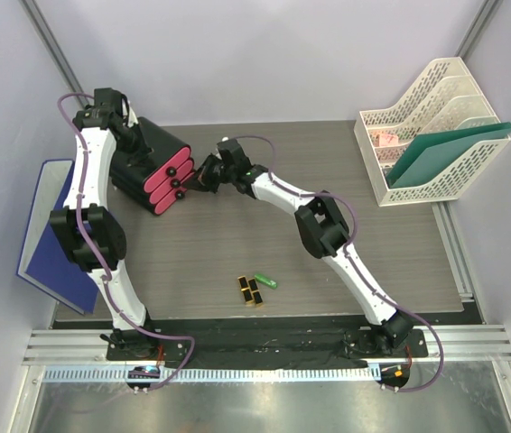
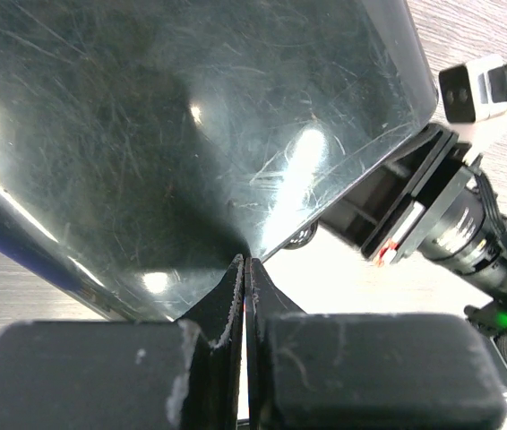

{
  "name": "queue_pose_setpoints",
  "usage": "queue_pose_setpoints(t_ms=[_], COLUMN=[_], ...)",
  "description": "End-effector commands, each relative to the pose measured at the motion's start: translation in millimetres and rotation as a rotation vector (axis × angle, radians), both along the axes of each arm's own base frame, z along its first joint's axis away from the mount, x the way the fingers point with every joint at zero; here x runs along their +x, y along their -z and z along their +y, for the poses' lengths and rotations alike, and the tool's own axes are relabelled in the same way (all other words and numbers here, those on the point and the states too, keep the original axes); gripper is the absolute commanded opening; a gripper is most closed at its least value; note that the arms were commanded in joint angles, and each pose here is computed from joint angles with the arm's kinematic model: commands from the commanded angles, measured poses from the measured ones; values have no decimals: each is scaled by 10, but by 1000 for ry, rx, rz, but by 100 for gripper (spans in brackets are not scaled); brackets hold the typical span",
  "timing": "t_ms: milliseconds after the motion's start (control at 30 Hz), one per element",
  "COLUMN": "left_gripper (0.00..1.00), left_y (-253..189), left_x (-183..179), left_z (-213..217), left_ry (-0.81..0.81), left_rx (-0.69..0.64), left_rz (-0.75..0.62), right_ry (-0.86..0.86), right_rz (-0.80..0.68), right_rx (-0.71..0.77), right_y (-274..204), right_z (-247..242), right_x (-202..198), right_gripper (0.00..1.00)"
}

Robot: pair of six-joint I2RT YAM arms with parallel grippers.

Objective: Organize the makeup

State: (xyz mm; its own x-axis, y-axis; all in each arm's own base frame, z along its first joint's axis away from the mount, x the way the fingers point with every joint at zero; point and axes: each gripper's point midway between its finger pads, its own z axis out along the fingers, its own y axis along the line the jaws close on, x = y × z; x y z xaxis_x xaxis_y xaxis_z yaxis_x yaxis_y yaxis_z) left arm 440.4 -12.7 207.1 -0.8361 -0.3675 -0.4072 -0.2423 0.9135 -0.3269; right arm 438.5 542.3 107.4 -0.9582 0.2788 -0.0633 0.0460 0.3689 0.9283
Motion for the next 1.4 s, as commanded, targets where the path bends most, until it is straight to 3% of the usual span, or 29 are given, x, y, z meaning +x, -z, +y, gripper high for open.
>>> queue_pose_setpoints(t_ms=[0, 233, 267, 300, 533, 633, 1100, 1300, 1367], left_gripper=[0, 0, 0, 0, 0, 0, 0, 0, 0], left_y=[349, 354, 361, 352, 351, 354, 346, 343, 355], left_x=[-239, -250, -241, -247, -246, -253, -255, -256, -254], left_z=[90, 88, 91, 88, 85, 85, 85, 94, 86], left_ry=[13, 15, 14, 15, 13, 14, 16, 15, 17], left_rx=[52, 55, 57, 55, 53, 53, 54, 56, 54], left_rz=[156, 159, 159, 159, 159, 161, 161, 161, 163], right_ry=[28, 25, 25, 26, 20, 12, 12, 27, 34], right_rz=[-110, -115, -87, -103, -52, -36, 48, 55, 57], right_rx=[229, 216, 176, 177, 91, 82, 79, 78, 76], right_y=[-750, -791, -581, -707, -334, -221, 227, 303, 337], right_z=[225, 170, 127, 88, -92, -87, 160, 213, 218], right_x=[164, 116, 72, 39, -132, -170, -163, -96, -78], right_gripper=[1, 4, 6, 10, 53, 66, 65, 51, 50])
